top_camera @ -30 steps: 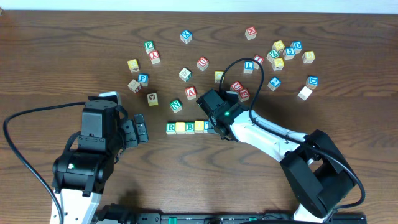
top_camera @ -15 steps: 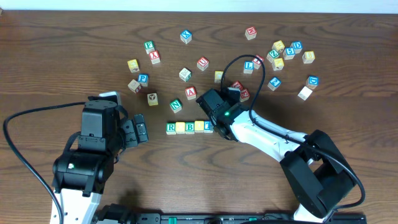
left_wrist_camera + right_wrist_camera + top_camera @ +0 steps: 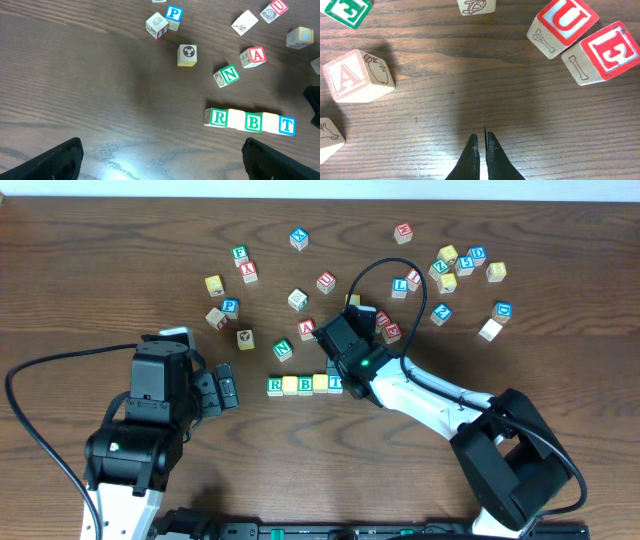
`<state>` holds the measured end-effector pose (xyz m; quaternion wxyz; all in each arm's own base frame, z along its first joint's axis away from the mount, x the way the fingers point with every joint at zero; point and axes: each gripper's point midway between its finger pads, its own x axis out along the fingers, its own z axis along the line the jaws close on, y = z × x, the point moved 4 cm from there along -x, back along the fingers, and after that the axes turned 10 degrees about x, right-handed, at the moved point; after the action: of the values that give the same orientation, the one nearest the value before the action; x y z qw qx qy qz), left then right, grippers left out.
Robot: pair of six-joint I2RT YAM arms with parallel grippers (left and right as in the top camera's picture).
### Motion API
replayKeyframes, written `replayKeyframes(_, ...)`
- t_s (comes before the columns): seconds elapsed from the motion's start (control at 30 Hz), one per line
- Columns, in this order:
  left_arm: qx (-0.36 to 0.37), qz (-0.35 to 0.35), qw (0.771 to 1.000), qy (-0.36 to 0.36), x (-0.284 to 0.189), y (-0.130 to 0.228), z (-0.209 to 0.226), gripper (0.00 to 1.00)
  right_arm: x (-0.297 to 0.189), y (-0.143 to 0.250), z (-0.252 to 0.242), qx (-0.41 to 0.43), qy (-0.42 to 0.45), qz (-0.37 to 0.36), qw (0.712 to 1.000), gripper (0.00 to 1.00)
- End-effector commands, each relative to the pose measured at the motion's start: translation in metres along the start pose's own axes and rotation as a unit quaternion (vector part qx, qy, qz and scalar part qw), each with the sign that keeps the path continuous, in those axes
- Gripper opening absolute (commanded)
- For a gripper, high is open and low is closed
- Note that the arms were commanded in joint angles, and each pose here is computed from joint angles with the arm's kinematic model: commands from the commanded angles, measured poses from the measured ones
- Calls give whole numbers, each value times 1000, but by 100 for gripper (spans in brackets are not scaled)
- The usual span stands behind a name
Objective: Spell out ROBOT
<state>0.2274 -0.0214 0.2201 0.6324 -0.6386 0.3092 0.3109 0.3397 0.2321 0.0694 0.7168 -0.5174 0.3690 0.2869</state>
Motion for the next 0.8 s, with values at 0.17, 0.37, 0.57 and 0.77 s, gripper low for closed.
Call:
replayKeyframes(0.17, 3, -10, 1000, -3, -5, -6, 2, 100, -1, 11, 18, 3, -64, 49, 997, 1)
replayKeyframes(0.37, 3, -10, 1000, -3, -5, -6, 2, 100, -5, 13, 40, 1, -130, 69, 989, 1)
replayKeyframes(0.57, 3, -10, 1000, -3, -5, -6, 2, 100, -7, 18, 43, -1, -142, 87, 986, 1)
replayKeyframes(0.77, 3, -10, 1000, -3, -5, -6, 2, 100, -12, 29, 51, -15, -149, 94, 984, 1)
